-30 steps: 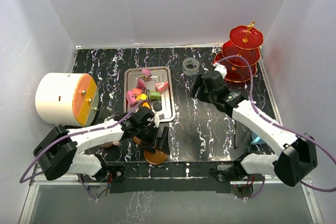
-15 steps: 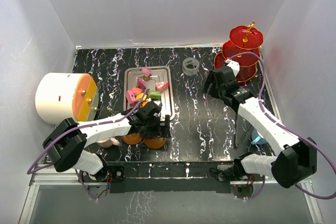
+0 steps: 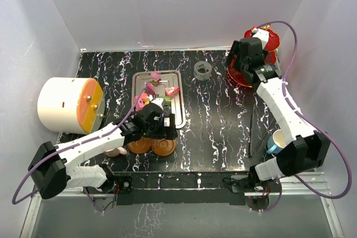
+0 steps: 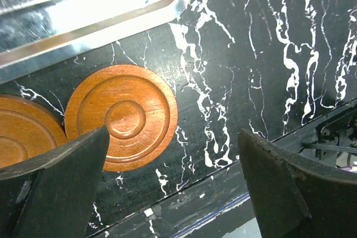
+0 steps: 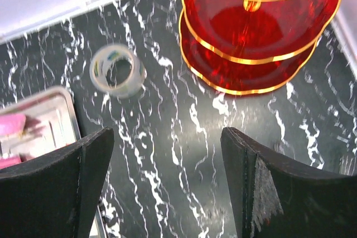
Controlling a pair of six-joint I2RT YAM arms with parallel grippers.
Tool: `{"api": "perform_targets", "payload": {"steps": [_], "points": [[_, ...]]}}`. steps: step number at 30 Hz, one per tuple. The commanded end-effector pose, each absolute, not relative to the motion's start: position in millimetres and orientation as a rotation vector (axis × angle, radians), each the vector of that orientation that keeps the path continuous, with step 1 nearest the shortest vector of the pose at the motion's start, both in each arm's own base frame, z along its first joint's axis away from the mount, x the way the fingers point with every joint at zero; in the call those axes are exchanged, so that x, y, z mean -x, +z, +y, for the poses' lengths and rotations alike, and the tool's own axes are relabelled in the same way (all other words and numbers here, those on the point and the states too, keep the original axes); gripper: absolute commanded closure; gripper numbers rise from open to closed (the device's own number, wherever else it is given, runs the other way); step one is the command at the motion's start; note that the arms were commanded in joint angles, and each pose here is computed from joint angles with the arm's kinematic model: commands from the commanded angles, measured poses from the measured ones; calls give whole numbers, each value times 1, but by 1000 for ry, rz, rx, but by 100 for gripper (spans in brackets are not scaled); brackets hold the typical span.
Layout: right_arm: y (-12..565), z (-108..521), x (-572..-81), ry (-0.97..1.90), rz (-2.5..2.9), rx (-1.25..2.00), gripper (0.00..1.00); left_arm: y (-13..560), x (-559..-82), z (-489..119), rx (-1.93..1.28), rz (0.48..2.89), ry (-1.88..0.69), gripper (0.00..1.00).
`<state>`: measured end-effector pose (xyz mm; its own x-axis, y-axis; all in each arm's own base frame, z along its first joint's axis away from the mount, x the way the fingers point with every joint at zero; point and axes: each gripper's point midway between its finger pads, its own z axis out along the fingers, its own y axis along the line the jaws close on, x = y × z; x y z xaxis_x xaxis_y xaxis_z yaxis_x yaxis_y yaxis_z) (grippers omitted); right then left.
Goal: Serve the afternoon tea
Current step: Move the coaster to the center of the board, then move the desert table to the center of the board.
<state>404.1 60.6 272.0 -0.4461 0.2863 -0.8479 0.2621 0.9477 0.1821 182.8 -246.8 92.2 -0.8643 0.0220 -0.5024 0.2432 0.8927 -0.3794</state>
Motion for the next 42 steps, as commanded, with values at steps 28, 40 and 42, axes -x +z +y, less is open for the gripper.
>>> {"api": "perform_targets", "payload": {"steps": [28, 40, 42], "points": [[375, -69, -541, -216, 1849, -495, 25, 220, -258, -119, -278, 2092, -95, 1], [367, -74, -568, -206, 1805, -498, 40, 204, -268, -102, -220, 2038, 18, 1], [366, -77, -571, -219, 1800, -499, 50, 204, -269, -101, -194, 2035, 17, 1]]}}
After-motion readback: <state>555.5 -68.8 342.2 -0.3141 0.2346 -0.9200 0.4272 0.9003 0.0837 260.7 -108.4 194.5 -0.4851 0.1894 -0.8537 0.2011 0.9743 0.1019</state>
